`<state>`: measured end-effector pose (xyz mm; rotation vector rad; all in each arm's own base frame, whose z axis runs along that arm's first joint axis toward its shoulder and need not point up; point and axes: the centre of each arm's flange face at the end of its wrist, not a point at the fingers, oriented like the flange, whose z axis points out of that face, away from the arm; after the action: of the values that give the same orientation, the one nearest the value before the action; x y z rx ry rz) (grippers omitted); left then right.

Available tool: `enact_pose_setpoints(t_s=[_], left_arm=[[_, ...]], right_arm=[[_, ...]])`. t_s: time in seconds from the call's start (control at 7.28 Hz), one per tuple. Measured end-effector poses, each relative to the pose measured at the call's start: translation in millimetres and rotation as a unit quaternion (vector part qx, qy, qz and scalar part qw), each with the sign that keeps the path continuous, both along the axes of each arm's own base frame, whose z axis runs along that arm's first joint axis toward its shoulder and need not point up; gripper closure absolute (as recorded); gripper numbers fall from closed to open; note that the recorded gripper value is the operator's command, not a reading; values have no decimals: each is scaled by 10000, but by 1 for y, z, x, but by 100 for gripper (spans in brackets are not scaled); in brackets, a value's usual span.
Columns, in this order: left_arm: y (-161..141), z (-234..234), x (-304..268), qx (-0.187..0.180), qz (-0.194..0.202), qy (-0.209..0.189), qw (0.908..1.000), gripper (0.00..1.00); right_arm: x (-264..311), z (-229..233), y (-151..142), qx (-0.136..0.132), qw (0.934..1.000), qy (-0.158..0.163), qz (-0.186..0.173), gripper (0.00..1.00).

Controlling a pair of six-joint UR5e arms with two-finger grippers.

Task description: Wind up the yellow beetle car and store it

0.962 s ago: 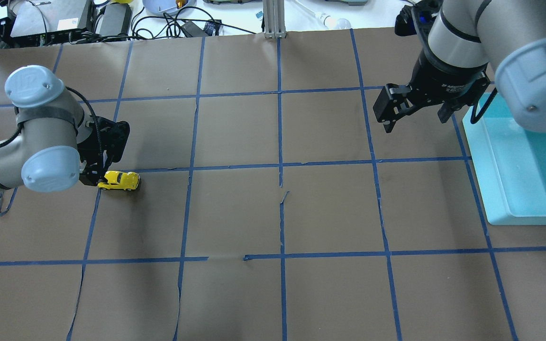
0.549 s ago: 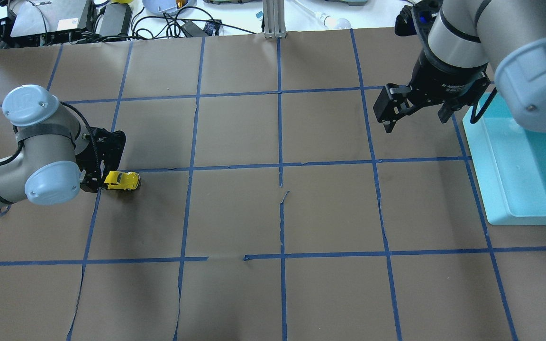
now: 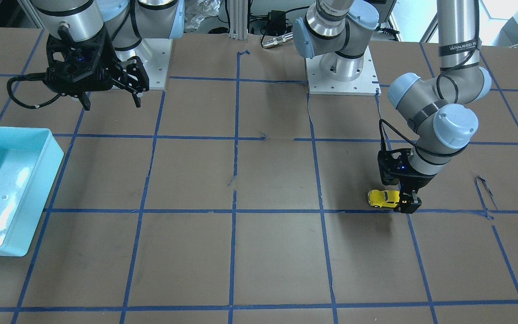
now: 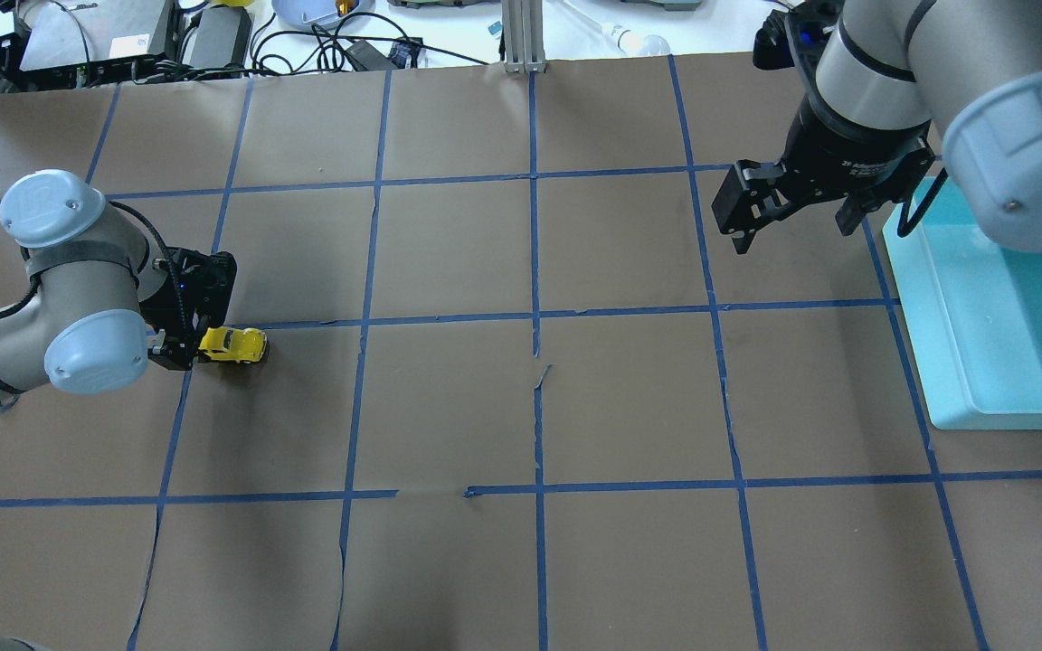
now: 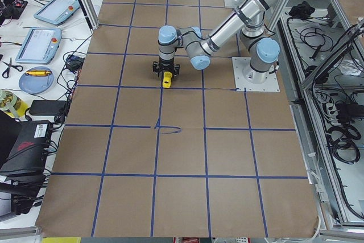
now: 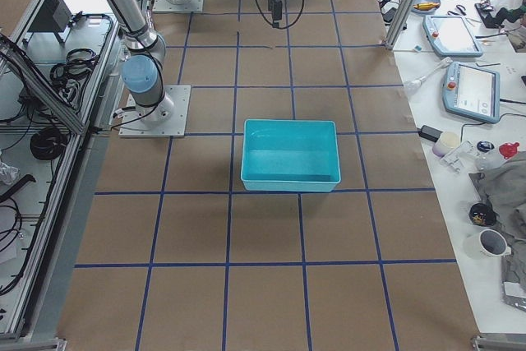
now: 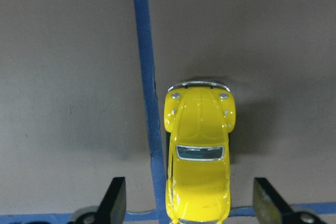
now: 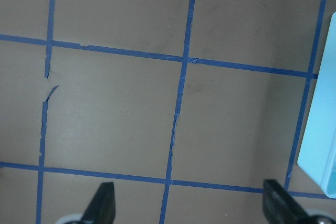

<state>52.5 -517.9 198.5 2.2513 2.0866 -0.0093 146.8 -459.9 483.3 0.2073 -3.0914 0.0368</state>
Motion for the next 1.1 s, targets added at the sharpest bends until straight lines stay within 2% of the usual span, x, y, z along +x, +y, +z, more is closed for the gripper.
enact_pose_setpoints(t_s=[0.14, 0.27, 0.69, 0.96, 1.1], left_arm=[[0, -5, 0, 47, 1, 16, 10000, 30], [0, -7, 0, 67, 6, 23, 10000, 35], [0, -4, 0, 31, 16, 3, 10000, 37], [1, -3, -1, 16, 17, -2, 10000, 47], [0, -3, -1, 14, 10, -1, 10000, 61]], right_arm=[[-2, 0, 0, -2, 10000, 86, -7, 0], [-2, 0, 0, -2, 9999, 130, -24, 0], [-1, 7, 4, 26, 9999, 105, -26, 0], [0, 8, 4, 13, 10000, 80, 26, 0], [1, 7, 4, 8, 10000, 74, 1, 0]])
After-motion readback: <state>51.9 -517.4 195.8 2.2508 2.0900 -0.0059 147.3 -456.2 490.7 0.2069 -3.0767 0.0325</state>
